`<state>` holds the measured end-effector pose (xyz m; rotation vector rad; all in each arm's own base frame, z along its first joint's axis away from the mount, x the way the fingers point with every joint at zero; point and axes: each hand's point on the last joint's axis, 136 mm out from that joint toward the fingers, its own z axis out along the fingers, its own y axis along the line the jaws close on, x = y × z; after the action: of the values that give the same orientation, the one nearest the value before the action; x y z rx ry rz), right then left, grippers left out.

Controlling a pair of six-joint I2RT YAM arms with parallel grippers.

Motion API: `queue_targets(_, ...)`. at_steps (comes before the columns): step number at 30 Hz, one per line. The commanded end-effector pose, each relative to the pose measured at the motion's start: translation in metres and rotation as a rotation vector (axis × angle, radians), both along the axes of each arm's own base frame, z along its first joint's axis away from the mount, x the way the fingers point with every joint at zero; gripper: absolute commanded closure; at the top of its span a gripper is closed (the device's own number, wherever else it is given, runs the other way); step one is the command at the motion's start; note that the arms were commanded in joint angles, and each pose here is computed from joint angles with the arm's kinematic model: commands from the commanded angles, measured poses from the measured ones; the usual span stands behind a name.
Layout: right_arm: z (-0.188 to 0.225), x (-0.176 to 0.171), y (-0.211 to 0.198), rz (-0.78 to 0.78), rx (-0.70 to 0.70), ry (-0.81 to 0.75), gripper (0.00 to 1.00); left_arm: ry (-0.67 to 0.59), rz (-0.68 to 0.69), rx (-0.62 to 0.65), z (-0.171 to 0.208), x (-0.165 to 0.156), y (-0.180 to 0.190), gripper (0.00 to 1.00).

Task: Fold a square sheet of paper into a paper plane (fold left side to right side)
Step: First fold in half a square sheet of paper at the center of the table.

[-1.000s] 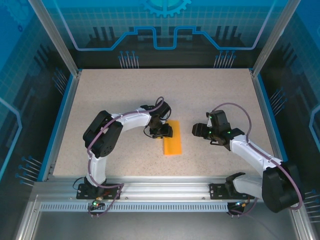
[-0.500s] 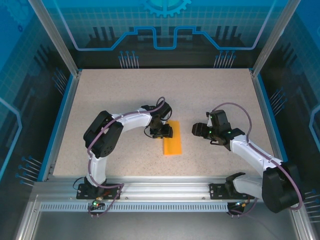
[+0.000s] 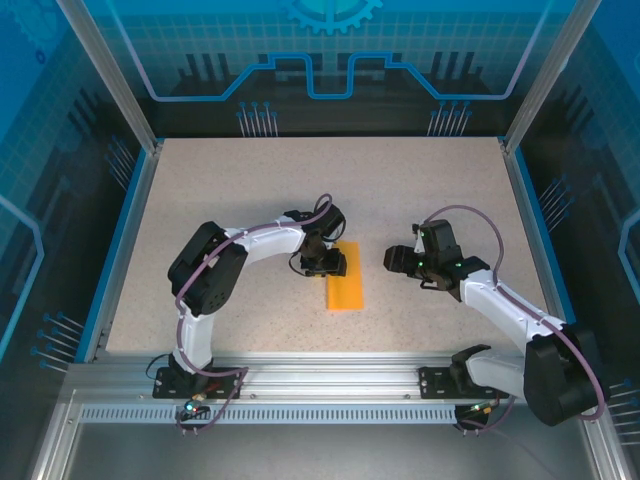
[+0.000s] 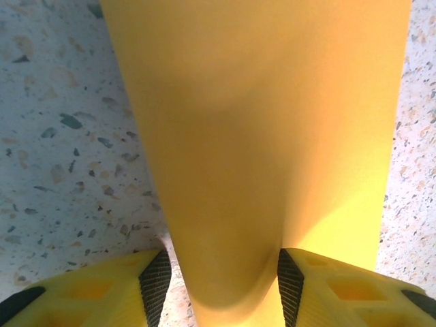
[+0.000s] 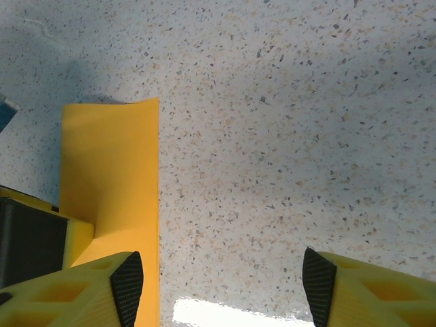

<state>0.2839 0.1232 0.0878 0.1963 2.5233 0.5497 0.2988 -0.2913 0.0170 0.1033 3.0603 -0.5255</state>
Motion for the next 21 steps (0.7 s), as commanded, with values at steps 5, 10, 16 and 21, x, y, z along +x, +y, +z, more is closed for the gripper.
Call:
queue_targets(5,-0.0022,0.0011,0.0001,-0.006,0.024,0.008,0.33,0.051,-0.032,0.050,-0.0320,-0.0132,-0.0007,0.49)
queue_targets(10,-0.0030,0.0005,0.0009,-0.005,0.029,0.013,0.33,0.061,-0.015,0.026,-0.0318,-0.0130,-0.0054,0.49)
queue_targets(16,-0.0036,-0.0001,0.0008,-0.006,0.030,0.014,0.33,0.061,-0.004,0.040,-0.0325,-0.0126,-0.0025,0.48)
queue_targets(21,-0.0040,-0.0001,0.0010,-0.007,0.032,0.015,0.33,0.062,0.002,0.044,-0.0326,-0.0129,-0.0008,0.48)
